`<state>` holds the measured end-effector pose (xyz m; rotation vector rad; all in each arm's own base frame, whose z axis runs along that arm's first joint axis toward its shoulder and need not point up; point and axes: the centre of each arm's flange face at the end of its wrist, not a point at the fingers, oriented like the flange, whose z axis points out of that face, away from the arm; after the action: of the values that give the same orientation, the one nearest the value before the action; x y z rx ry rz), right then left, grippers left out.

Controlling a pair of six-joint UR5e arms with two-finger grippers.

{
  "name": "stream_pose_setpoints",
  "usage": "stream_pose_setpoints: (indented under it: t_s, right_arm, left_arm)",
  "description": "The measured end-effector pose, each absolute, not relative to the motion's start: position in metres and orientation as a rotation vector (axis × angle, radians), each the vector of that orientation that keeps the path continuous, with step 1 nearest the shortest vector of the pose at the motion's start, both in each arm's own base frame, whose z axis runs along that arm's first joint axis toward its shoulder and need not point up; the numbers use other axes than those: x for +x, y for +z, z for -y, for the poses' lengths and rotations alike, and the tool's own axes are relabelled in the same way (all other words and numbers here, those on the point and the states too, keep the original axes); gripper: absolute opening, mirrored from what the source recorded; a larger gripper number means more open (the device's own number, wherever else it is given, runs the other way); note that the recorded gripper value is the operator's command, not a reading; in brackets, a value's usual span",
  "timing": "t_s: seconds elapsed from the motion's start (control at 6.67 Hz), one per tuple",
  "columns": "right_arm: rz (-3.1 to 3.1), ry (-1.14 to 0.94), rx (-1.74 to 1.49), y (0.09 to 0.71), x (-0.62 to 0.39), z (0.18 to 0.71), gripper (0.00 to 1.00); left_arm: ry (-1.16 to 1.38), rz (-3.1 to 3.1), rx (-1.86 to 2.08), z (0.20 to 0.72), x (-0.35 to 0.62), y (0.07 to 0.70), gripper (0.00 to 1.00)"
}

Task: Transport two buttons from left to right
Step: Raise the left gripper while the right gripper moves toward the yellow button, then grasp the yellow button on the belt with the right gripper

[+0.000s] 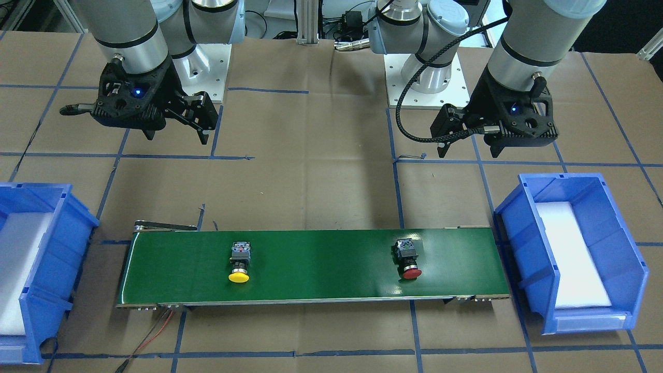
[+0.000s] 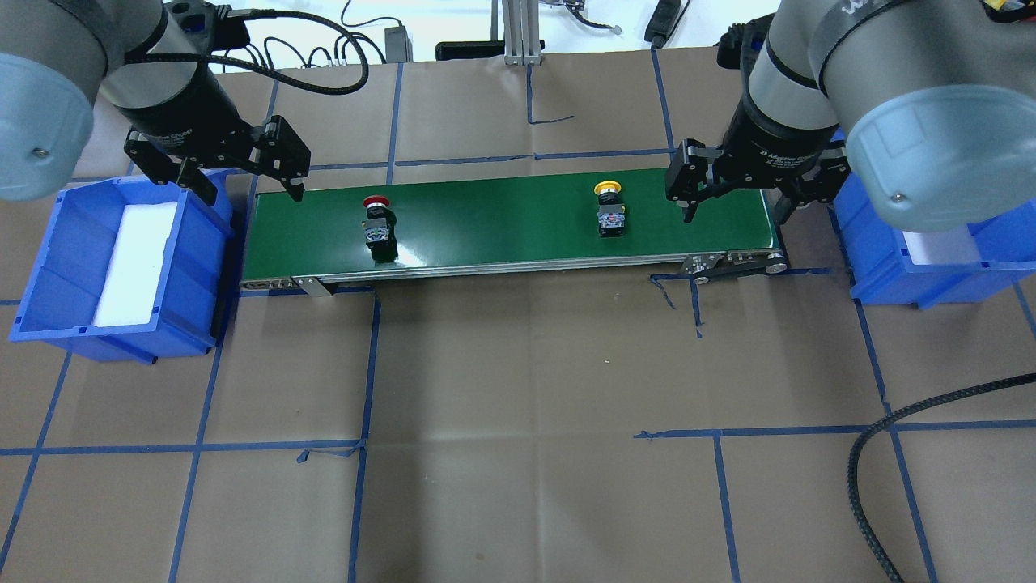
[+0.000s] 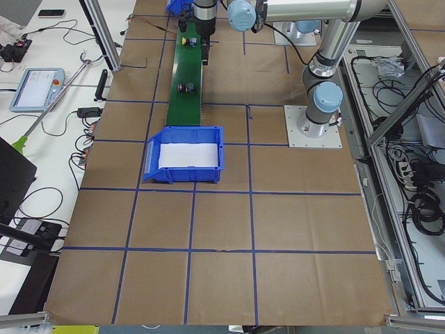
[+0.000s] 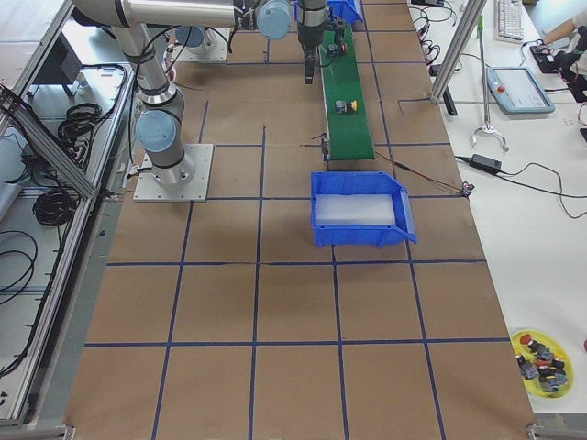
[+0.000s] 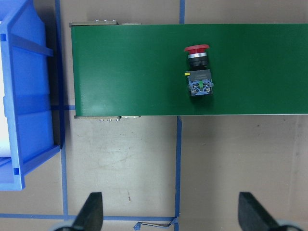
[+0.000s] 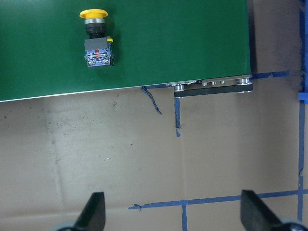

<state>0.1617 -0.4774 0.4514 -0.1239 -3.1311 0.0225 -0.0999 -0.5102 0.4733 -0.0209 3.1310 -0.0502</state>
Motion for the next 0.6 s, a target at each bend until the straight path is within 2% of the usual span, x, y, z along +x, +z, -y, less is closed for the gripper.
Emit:
stream_pose_setpoints:
  t_s: [0.3,0.6]
  right_arm:
    - [3.138,0.056,-0.123,0.45,0.163,0.483,1.0]
    - [3.17,0.137,-0.12,0.43,0.168,0.512,1.0]
  left_arm:
    - [-0.051,-3.131,-0.021,0.51,-0.1,0.474,1.0]
    - [-0.053,-3.131,-0.021,0.512,-0.1,0.474,1.0]
